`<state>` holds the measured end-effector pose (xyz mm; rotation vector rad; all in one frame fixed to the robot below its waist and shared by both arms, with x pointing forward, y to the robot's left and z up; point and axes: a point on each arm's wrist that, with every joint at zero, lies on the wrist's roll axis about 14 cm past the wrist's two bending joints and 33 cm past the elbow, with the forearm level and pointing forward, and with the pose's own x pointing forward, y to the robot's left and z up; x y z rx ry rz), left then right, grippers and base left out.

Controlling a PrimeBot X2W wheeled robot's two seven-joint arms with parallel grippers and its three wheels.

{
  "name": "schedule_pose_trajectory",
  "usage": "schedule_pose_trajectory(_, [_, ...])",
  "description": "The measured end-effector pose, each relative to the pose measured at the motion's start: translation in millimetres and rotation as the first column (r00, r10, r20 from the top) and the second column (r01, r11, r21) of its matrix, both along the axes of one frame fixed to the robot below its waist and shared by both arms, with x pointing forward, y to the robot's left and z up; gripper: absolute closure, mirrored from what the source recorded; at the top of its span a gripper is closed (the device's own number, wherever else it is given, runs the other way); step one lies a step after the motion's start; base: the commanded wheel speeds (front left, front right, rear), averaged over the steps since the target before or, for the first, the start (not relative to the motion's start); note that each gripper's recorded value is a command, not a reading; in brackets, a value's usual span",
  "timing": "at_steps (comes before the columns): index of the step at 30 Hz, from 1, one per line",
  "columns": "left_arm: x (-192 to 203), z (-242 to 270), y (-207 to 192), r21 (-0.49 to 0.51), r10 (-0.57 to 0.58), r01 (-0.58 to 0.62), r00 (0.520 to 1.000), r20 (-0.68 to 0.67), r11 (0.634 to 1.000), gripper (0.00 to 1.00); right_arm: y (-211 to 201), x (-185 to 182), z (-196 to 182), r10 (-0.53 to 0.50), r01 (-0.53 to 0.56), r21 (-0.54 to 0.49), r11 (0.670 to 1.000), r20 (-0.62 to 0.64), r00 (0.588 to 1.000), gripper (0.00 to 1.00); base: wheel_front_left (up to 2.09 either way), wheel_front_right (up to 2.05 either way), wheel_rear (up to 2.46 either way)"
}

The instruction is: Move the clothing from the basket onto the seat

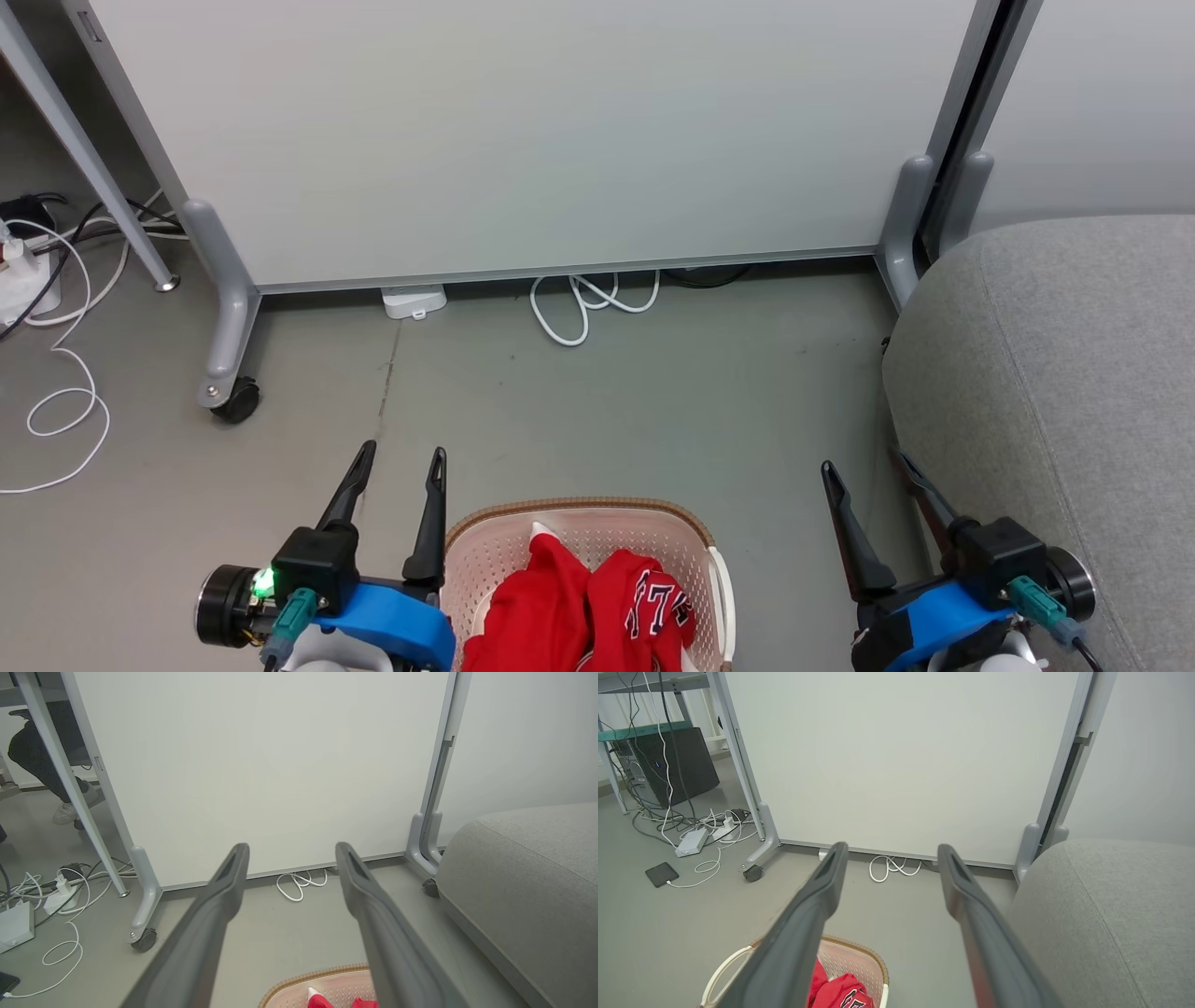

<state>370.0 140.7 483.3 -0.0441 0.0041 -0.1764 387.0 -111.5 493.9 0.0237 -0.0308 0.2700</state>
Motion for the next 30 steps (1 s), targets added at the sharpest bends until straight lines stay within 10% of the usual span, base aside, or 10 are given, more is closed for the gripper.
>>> schedule_pose_trajectory(30, [55.1,-34.4,-36.1,0.082,-0.159,0.168,0.982,-0.104,0.982,0.00,-18.3,33.6,-11.7,-0.056,0.056,0.014,0.998,-0.026,0.998,0.00,0.00,0.00,0.00])
